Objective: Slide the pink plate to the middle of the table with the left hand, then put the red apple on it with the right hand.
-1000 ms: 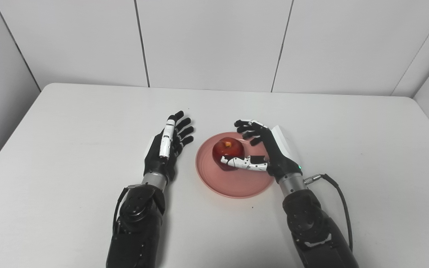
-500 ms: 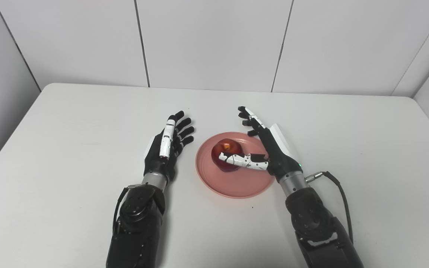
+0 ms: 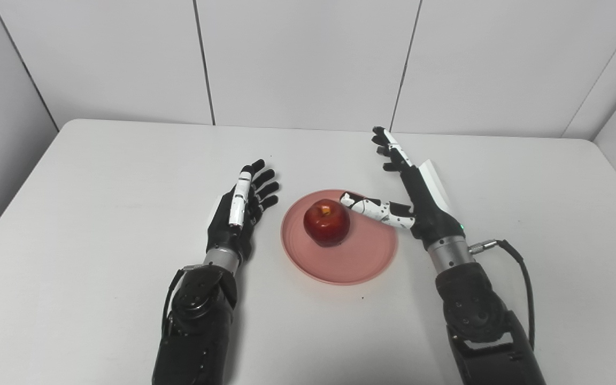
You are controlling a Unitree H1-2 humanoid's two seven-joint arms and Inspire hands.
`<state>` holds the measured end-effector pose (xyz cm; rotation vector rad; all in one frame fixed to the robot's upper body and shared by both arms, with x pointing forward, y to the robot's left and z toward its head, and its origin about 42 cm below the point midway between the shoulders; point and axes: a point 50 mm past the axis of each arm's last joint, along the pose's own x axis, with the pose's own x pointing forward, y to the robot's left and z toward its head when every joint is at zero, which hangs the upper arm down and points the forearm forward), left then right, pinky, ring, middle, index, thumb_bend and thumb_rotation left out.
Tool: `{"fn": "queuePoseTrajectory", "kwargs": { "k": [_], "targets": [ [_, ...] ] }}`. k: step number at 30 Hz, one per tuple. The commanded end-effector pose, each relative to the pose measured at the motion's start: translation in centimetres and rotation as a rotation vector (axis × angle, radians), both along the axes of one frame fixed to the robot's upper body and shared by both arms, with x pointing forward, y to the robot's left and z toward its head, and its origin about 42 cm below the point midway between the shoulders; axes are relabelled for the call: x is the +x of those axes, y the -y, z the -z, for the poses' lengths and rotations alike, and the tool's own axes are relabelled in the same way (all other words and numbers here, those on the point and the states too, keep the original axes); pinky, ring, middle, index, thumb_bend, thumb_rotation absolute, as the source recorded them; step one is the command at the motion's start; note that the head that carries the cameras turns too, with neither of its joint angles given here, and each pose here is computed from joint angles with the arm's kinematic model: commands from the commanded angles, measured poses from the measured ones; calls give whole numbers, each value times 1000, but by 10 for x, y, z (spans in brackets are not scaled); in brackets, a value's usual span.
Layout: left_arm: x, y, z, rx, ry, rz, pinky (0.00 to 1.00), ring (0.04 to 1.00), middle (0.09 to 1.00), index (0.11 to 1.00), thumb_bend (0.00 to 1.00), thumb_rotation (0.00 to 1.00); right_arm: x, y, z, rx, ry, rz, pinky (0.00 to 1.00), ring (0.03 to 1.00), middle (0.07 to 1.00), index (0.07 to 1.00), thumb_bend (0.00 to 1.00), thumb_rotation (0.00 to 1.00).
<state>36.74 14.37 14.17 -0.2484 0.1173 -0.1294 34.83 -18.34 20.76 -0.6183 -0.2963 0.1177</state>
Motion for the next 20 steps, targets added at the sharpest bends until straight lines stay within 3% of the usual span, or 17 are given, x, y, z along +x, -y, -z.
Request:
{"fn": "queuePoseTrajectory", "kwargs": {
  "k": [1, 8, 13, 20],
  "targets": [
    [7, 2, -15, 1, 51, 15, 859, 859, 881, 879, 406, 1000, 1, 5, -21, 21, 79, 32, 800, 881, 898, 928, 1000, 689],
    [6, 1, -15, 4, 50, 15, 854, 855, 876, 875, 407, 1000, -1, 24, -23, 34, 89, 111, 790, 863, 888, 925, 1000, 778],
    [6, 0, -15, 5, 50, 14, 857, 857, 877, 873, 403, 1000, -6, 33, -23, 47, 63, 178, 792, 863, 897, 915, 958, 980],
    [5, 0, -15, 6, 49, 15, 855, 856, 877, 874, 412, 1000, -12, 37, -15, 113, 47, 222, 822, 851, 881, 905, 853, 1000]
  ]
}}
